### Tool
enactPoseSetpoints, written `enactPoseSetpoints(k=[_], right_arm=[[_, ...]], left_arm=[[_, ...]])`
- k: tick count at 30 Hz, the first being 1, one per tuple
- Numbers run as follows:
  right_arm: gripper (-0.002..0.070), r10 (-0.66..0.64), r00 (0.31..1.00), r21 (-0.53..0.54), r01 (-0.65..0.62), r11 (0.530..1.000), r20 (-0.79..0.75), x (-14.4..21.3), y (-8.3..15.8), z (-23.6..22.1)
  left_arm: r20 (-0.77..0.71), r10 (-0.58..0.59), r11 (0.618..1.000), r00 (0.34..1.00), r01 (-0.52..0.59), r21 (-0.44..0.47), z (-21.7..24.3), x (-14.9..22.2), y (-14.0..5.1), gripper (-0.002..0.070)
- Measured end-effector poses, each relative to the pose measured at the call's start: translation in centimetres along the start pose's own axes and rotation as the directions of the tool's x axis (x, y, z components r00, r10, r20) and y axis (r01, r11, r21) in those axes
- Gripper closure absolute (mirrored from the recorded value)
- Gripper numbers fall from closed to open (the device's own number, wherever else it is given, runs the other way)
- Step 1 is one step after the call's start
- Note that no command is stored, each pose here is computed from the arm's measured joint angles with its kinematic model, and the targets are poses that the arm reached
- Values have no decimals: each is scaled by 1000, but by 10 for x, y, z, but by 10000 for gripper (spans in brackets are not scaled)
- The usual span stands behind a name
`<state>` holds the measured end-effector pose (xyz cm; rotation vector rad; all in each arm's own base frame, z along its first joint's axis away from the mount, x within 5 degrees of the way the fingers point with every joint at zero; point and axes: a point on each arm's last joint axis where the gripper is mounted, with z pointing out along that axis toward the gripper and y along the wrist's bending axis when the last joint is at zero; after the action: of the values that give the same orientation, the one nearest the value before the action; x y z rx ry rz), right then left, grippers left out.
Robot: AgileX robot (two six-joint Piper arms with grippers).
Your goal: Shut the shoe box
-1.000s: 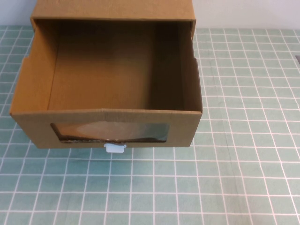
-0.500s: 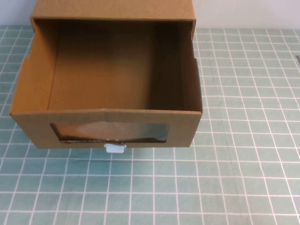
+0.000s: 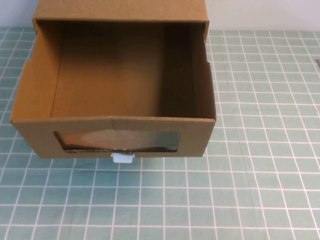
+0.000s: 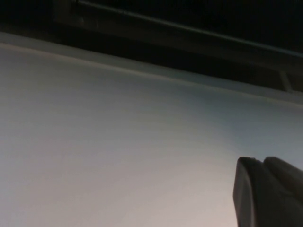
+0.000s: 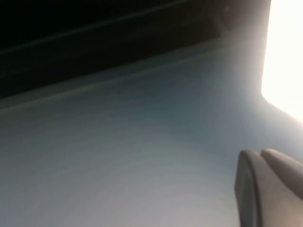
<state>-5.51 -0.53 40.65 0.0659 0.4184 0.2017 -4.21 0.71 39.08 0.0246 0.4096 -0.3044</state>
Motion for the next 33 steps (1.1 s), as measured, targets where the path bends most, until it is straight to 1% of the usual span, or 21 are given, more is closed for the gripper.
enactPoseSetpoints(k=[1,3,5,7,8,10,12,13,15,16,19,22,23,24,26,28,29,31,33], right_arm=[[690,8,1000,-5,-8,1000,13,-14,3,7],[690,21,999,-4,-21,1000,-36,-32,8,25],[690,23,986,9,-22,1000,-164,-35,10,46],[690,24,941,31,-14,999,-337,-26,11,66],[690,27,897,45,-8,999,-441,-16,10,78],[690,37,777,71,10,997,-628,11,7,94],[690,26,641,79,54,995,-767,45,1,107],[690,5,590,66,82,994,-807,59,-2,110],[690,-30,487,38,129,991,-873,90,-8,116],[690,-26,455,37,130,991,-890,103,-10,118],[690,48,389,85,78,993,-920,132,-11,122],[690,120,340,135,20,991,-933,150,-10,123],[690,116,326,123,2,992,-938,154,-9,124],[690,90,309,89,-18,996,-947,159,-6,124],[690,2,273,-17,-67,998,-962,167,2,125],[690,-77,234,-115,-153,982,-969,173,13,127],[690,-117,220,-163,-206,965,-969,177,20,129],[690,-183,195,-237,-307,922,-963,184,33,134],[690,-256,159,-299,-412,861,-954,195,47,136]], left_arm=[[-16,-3,1000,1000,3,-2,7,-6,-1,680],[-92,-28,1000,995,27,-14,24,-8,-1,680],[-230,-90,995,969,80,-51,44,-1,1,680],[-391,-151,987,908,117,-110,62,12,3,680],[-483,-176,982,858,120,-146,70,22,4,680],[-630,-210,974,748,102,-204,82,42,7,680],[-733,-224,969,642,67,-237,91,66,10,680],[-765,-227,968,603,53,-245,93,78,12,680],[-803,-230,967,550,33,-254,97,99,14,680],[-812,-229,967,537,28,-254,99,106,15,680],[-825,-229,967,517,25,-253,105,128,17,680],[-855,-223,968,468,4,-250,111,147,20,680],[-874,-218,969,435,-10,-247,114,154,21,680],[-895,-204,972,396,-30,-235,116,160,21,680],[-936,-158,980,313,-70,-189,122,174,23,680],[-964,-106,988,243,-83,-129,130,186,23,680],[-973,-83,992,214,-76,-101,136,192,23,680],[-982,-43,998,182,-38,-50,149,202,19,680],[-988,8,1000,152,28,13,164,216,12,680]])
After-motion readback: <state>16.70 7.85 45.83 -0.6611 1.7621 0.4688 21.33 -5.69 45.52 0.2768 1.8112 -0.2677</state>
